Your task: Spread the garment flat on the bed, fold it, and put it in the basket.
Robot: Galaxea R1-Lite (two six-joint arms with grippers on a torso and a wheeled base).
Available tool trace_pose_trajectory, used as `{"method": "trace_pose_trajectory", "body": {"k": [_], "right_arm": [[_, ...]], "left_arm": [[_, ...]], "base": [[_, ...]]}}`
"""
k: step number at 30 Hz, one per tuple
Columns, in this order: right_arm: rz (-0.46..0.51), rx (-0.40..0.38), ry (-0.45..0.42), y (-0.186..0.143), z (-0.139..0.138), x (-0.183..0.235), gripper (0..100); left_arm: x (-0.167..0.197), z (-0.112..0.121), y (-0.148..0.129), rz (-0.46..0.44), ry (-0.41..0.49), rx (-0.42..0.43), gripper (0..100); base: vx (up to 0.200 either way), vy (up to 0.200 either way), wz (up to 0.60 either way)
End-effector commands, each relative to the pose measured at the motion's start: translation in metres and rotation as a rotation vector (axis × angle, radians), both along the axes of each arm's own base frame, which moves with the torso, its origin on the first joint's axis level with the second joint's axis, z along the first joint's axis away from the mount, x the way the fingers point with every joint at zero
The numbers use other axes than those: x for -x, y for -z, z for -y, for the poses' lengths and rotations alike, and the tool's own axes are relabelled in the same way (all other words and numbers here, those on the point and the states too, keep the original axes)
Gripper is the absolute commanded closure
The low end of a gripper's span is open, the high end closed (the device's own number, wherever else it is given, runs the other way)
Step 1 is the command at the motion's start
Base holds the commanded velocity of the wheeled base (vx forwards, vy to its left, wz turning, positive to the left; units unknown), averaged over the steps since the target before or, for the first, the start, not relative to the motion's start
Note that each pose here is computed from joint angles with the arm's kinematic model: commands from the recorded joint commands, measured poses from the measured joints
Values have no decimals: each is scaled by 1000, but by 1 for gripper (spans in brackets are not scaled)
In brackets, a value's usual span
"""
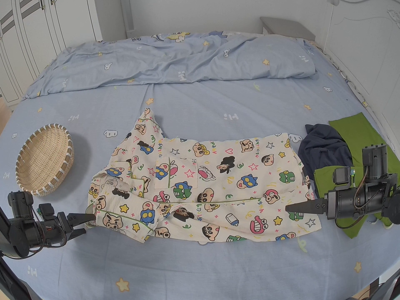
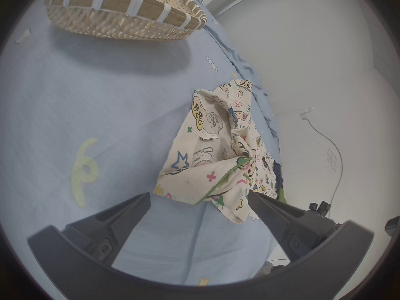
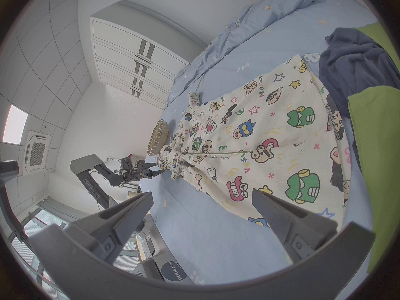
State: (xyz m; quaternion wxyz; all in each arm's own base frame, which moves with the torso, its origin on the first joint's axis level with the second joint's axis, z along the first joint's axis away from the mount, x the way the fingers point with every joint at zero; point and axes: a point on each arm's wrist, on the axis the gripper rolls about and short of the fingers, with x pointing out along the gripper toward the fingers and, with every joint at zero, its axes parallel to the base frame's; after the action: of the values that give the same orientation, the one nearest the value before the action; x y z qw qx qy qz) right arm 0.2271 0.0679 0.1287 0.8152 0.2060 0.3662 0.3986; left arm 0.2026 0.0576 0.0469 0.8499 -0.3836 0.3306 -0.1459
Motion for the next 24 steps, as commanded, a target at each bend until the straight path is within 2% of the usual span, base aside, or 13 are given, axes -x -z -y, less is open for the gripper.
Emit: {"method": "trace_pose_trajectory", "body": {"k": [1,3,7,10,18,24], "right_arm": [[0,0,-1,0,0,0,0],[1,-1,-1,1,0,1,0],[1,-1,1,1,0,0,0],[3,-1,1,0,0,1,0],[7,-2,2,0,1,1,0],[10,-3,4,-1,1,0,0]], "left_arm": [[-5,-6,10,-22,28,56,0],[-4,-12,13,3,89,142,0],[0,-13,13,41,141,188,0],[0,-12,14,46,142,187,0],[14,1,18,-8,162,219,0],[18,20,20,-22,229,203,0]], "base": [[0,0,0],[0,0,0],[0,0,0],[0,0,0],[0,0,0],[0,0,0]]}}
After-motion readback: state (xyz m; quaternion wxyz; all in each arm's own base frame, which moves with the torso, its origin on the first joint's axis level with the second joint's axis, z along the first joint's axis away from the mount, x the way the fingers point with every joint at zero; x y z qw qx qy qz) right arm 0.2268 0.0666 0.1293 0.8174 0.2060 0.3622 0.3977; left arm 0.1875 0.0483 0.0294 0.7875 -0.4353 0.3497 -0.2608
